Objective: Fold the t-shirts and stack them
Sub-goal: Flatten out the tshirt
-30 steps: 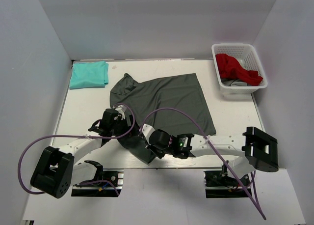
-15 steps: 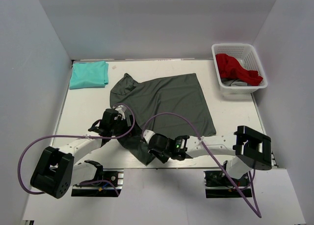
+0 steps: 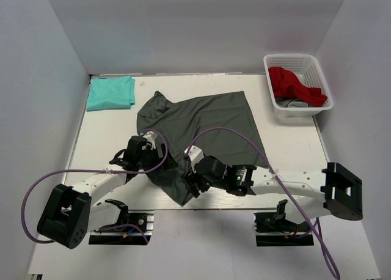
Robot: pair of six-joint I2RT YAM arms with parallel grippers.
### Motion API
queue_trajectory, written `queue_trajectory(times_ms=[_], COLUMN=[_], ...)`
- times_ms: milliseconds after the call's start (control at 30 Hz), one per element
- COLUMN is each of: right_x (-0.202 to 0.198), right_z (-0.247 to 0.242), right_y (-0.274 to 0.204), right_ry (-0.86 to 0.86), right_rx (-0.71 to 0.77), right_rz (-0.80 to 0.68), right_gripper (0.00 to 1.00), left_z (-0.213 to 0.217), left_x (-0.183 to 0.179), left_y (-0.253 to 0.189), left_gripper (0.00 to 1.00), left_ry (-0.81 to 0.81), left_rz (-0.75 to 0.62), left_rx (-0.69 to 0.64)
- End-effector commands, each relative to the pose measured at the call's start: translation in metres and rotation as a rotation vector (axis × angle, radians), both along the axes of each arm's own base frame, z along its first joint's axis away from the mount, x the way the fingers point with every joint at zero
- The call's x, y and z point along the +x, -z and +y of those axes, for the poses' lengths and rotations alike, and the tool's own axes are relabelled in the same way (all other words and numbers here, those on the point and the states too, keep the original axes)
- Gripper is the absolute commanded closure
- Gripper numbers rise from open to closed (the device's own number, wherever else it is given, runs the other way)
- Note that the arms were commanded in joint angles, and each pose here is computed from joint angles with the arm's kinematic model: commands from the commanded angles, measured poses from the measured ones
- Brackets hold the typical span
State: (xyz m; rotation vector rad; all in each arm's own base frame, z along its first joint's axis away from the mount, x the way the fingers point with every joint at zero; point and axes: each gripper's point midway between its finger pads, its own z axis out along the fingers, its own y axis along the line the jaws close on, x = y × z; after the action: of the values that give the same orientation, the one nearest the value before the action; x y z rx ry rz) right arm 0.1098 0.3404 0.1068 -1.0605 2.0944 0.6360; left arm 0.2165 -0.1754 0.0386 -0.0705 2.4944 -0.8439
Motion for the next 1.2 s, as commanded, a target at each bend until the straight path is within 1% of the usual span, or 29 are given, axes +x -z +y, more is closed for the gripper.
queue_trajectory(times_ms=[0,67,100,167,233,267,300,367,400,467,500,533,567,600,667,733,767,800,867,933,1000,1067,1100,1133,1167], right_x=[0.020,0.023,0.024,0.024,0.030,0.032,0.038,0.038,0.038,0.035,0.030,0.029,0.027,0.019,0.011,-0.005,-0.014,-0.019,-0.036,-0.048,-0.051,-0.044,-0.039,-0.026,-0.019], right_z=[0.009,0.009,0.007,0.001,-0.004,-0.009,-0.010,-0.010,-0.008,-0.009,-0.010,-0.010,-0.012,-0.011,-0.010,-0.007,-0.005,-0.006,-0.007,-0.008,-0.007,-0.007,-0.005,-0.012,-0.013], right_y=[0.006,0.012,0.025,0.038,0.045,0.053,0.057,0.065,0.067,0.077,0.080,0.082,0.083,0.081,0.079,0.076,0.073,0.073,0.072,0.074,0.075,0.075,0.067,0.069,0.064], right_ry=[0.091,0.117,0.125,0.148,0.174,0.194,0.219,0.211,0.195,0.181,0.163,0.165,0.164,0.134,0.116,0.080,0.057,0.047,0.020,0.010,0.004,0.035,0.044,0.104,0.114], right_rx=[0.022,0.013,-0.022,-0.045,-0.058,-0.075,-0.069,-0.074,-0.074,-0.099,-0.112,-0.114,-0.122,-0.109,-0.092,-0.071,-0.061,-0.059,-0.055,-0.046,-0.042,-0.047,-0.032,-0.064,-0.064], right_rz=[0.006,0.048,0.069,0.103,0.110,0.111,0.120,0.141,0.147,0.177,0.194,0.204,0.218,0.246,0.279,0.360,0.401,0.426,0.517,0.588,0.605,0.582,0.557,0.504,0.468], right_gripper=[0.24,0.32,0.34,0.34,0.35,0.38,0.38,0.40,0.45,0.51,0.60,0.63,0.67,0.74,0.81,0.93,0.95,0.95,0.92,0.87,0.78,0.65,0.58,0.49,0.44], left_z=[0.014,0.013,0.013,0.013,0.013,0.013,0.012,0.007,0.002,-0.008,-0.009,-0.011,-0.011,-0.009,-0.009,-0.011,-0.012,-0.012,-0.015,-0.017,-0.018,-0.018,-0.017,-0.013,-0.012], left_x=[-0.019,-0.018,-0.018,-0.018,-0.018,-0.017,-0.016,-0.015,-0.017,-0.011,-0.007,-0.003,0.001,0.008,0.014,0.018,0.020,0.021,0.027,0.033,0.035,0.038,0.040,0.043,0.047], left_y=[0.019,0.017,0.017,0.017,0.017,0.014,0.012,0.006,-0.002,-0.023,-0.031,-0.045,-0.054,-0.062,-0.077,-0.085,-0.089,-0.085,-0.093,-0.095,-0.096,-0.095,-0.092,-0.090,-0.086], left_gripper=[0.00,0.00,0.00,0.00,0.00,0.00,0.00,0.00,0.00,0.00,0.00,0.00,0.00,0.00,0.00,0.00,0.00,0.00,0.00,0.00,0.00,0.00,0.00,0.00,0.00], left_ry=[-0.005,-0.005,-0.005,-0.005,-0.005,-0.005,-0.006,0.012,0.037,0.049,0.050,0.051,0.044,0.022,0.013,0.013,0.013,0.013,0.013,0.013,0.013,0.018,0.008,-0.014,-0.027], left_rz=[0.075,0.065,0.065,0.065,0.065,0.063,0.053,0.050,0.037,-0.002,-0.028,-0.075,-0.101,-0.136,-0.175,-0.194,-0.198,-0.184,-0.201,-0.196,-0.194,-0.195,-0.188,-0.195,-0.184], left_rx=[0.067,0.063,0.063,0.063,0.063,0.063,0.058,0.035,0.000,-0.060,-0.070,-0.088,-0.090,-0.082,-0.089,-0.096,-0.098,-0.092,-0.099,-0.097,-0.096,-0.089,-0.077,-0.060,-0.043])
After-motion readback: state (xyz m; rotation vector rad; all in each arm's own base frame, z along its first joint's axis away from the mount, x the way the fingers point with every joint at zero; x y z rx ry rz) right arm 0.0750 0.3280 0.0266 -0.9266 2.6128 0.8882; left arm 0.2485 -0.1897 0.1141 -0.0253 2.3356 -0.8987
